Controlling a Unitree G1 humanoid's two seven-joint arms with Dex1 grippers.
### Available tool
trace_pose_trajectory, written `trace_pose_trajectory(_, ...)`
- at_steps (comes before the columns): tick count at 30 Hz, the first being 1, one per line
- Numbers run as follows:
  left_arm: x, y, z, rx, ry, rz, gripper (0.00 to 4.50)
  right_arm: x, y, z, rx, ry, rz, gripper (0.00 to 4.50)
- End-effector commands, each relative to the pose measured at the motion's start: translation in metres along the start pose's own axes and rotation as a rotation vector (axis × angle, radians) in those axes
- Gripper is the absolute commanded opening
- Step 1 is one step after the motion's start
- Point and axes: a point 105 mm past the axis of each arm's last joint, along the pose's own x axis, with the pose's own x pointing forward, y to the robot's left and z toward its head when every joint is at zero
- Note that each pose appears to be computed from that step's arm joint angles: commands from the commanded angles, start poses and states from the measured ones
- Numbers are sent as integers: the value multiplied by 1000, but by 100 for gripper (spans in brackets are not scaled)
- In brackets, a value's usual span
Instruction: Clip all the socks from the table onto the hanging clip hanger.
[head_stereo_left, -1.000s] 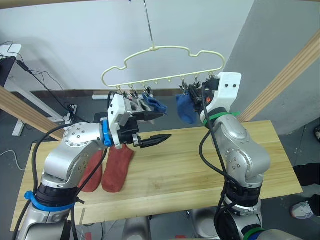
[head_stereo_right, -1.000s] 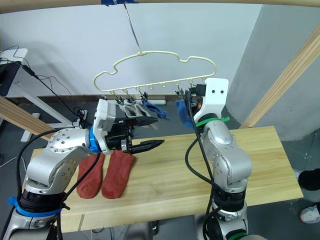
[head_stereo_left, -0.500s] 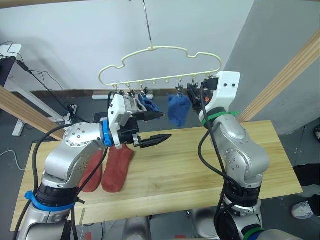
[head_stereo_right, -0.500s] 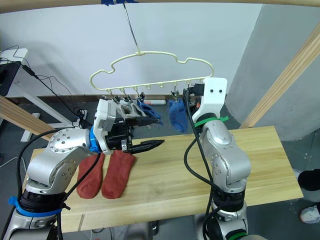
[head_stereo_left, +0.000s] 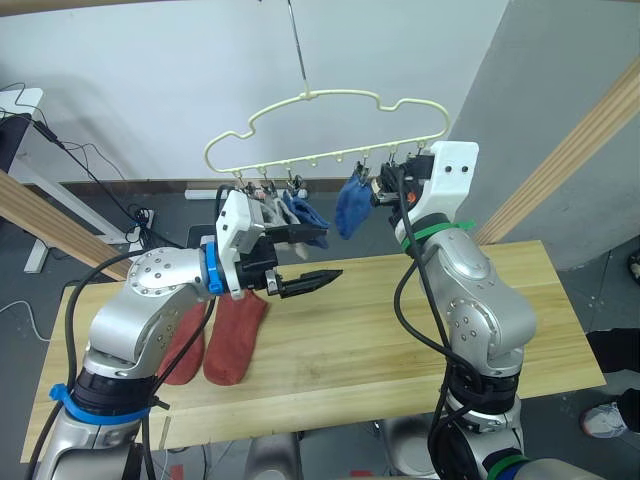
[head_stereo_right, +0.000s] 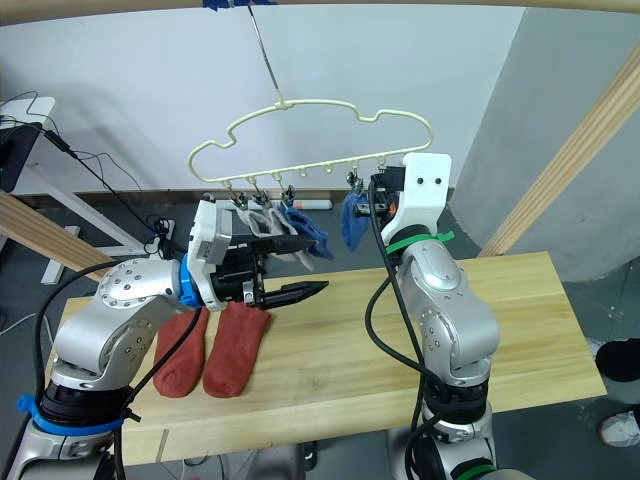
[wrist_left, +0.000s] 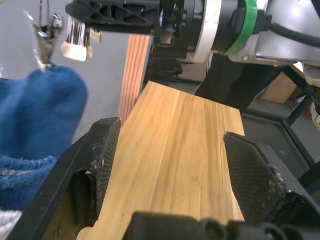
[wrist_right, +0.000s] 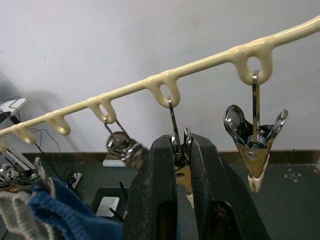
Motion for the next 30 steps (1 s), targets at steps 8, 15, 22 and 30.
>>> trace_pose_trajectory(8,-31,14,-53,-156,31,503,444,-2,8,14,1,-64,37,8)
trace_pose_trajectory(15,-87,3,-136,-435,198,1029,450,-2,7,14,-11,-50,49,8)
trace_pose_trajectory(22,-100,-7,-181,-574,297,1126,450,-2,10,12,-18,-35,70,8)
trace_pose_trajectory(30,-105,5,-202,-545,373,1175,450,-2,11,10,-22,-21,80,8)
